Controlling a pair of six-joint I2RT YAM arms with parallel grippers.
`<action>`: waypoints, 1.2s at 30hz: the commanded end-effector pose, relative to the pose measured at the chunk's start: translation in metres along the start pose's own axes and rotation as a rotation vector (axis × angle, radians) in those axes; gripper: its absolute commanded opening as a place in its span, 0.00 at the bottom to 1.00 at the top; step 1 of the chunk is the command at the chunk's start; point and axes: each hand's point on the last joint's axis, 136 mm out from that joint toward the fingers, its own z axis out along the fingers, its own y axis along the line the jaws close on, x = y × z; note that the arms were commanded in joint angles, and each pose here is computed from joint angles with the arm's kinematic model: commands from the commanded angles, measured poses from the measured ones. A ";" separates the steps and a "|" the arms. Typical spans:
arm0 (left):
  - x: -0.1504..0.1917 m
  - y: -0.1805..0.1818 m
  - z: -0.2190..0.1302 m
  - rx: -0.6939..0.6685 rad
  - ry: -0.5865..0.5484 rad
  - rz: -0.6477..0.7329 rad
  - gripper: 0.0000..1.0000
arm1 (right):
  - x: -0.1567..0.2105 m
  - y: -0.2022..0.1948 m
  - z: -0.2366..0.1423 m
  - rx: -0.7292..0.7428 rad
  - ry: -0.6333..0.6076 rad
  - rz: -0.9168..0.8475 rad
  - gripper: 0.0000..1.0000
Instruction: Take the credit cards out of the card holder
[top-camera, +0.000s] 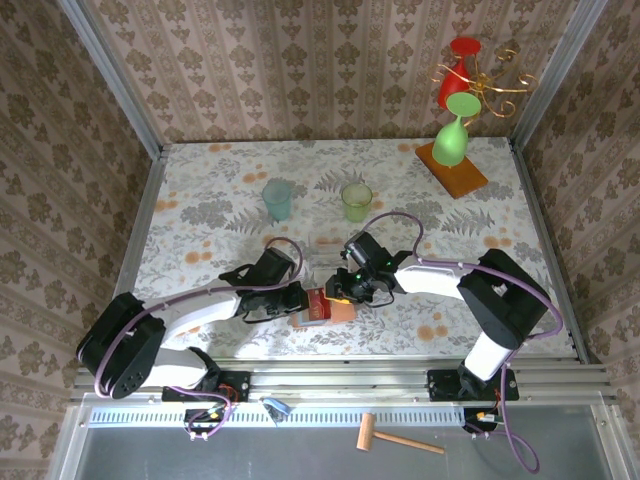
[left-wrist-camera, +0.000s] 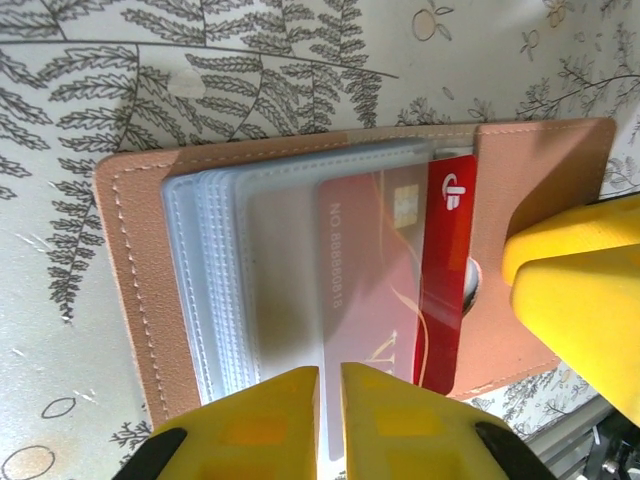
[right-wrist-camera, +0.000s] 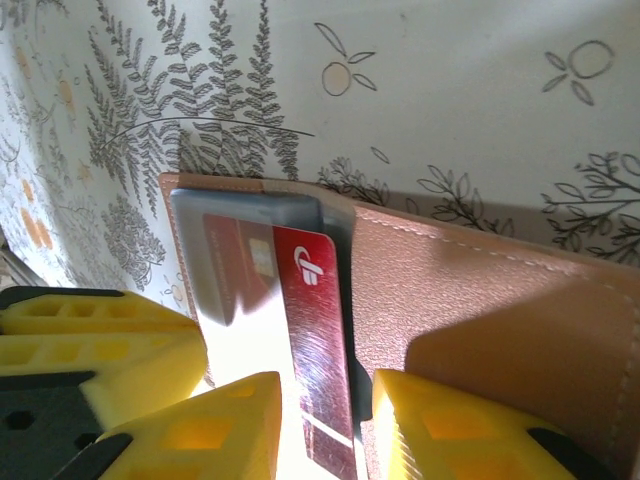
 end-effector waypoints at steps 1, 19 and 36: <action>0.002 0.004 0.004 -0.012 0.024 0.008 0.14 | 0.003 -0.002 0.006 -0.023 0.025 0.015 0.30; 0.009 0.018 0.005 -0.061 0.035 -0.005 0.13 | 0.009 -0.005 0.018 -0.132 0.066 0.066 0.25; 0.008 0.019 0.005 -0.069 0.033 -0.006 0.13 | 0.011 -0.008 0.021 -0.150 0.074 0.066 0.18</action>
